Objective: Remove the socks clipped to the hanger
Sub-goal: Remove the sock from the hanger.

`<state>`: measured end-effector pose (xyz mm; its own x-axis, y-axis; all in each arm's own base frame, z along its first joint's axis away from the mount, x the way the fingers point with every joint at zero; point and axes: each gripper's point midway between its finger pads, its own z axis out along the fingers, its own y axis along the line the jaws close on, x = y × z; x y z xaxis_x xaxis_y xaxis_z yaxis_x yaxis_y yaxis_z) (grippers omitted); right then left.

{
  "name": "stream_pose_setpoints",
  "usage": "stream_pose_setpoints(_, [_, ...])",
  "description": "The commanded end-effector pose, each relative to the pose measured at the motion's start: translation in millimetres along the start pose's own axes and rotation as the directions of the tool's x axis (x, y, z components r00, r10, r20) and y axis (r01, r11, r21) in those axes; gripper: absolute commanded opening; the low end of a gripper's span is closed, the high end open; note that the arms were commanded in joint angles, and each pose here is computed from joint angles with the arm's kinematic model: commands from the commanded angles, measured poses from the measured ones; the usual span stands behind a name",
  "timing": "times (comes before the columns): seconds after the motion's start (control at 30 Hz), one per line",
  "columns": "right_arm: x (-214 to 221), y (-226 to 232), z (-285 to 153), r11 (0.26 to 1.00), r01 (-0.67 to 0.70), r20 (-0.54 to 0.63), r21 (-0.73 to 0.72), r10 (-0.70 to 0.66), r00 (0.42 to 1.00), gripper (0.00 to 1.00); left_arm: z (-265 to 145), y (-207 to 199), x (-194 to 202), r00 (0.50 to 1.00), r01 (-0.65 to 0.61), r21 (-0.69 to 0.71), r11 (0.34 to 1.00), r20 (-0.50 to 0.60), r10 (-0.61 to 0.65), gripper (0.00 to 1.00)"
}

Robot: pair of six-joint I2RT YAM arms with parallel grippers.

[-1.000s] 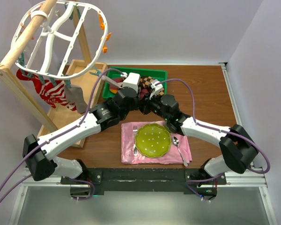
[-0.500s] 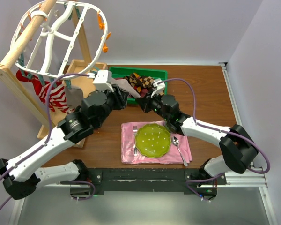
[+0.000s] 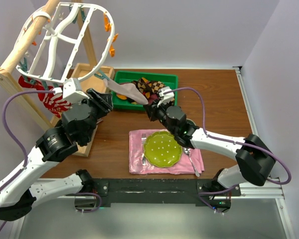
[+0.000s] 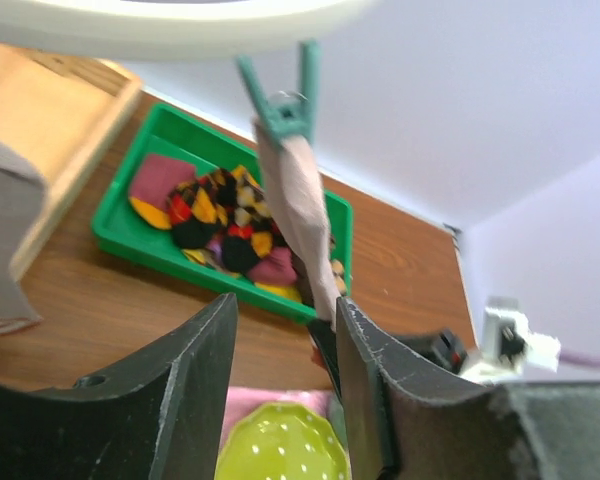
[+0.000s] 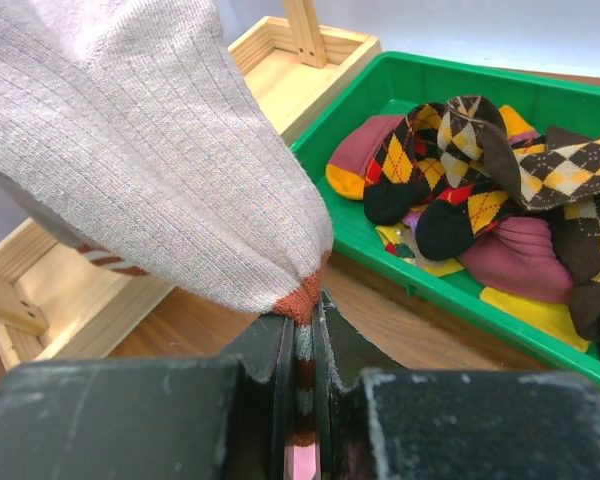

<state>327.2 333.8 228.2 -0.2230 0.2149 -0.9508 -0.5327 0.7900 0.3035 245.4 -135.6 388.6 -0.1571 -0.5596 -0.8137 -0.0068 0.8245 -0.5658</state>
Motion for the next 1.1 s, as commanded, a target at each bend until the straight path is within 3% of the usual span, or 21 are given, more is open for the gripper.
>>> stream_pose_setpoints(0.0, [-42.5,3.4,-3.0,0.999,0.004,0.136,0.047,-0.011,0.991,0.0,-4.8,11.2,-41.0,0.986,0.093,-0.094,0.991,0.146,-0.078,0.52])
stream_pose_setpoints(0.27, [-42.3,2.6,-4.4,0.998,0.009,0.137,0.054,-0.017,0.99,0.0,6.2,-0.6,-67.7,0.971,0.127,-0.108,0.986,0.218,-0.101,0.63])
stream_pose_setpoints(1.07, [-43.6,4.0,-7.7,0.999,0.014,0.13,0.045,-0.02,0.991,0.0,44.8,-8.4,-79.3,0.956,0.165,-0.093,0.982,0.258,-0.137,0.58])
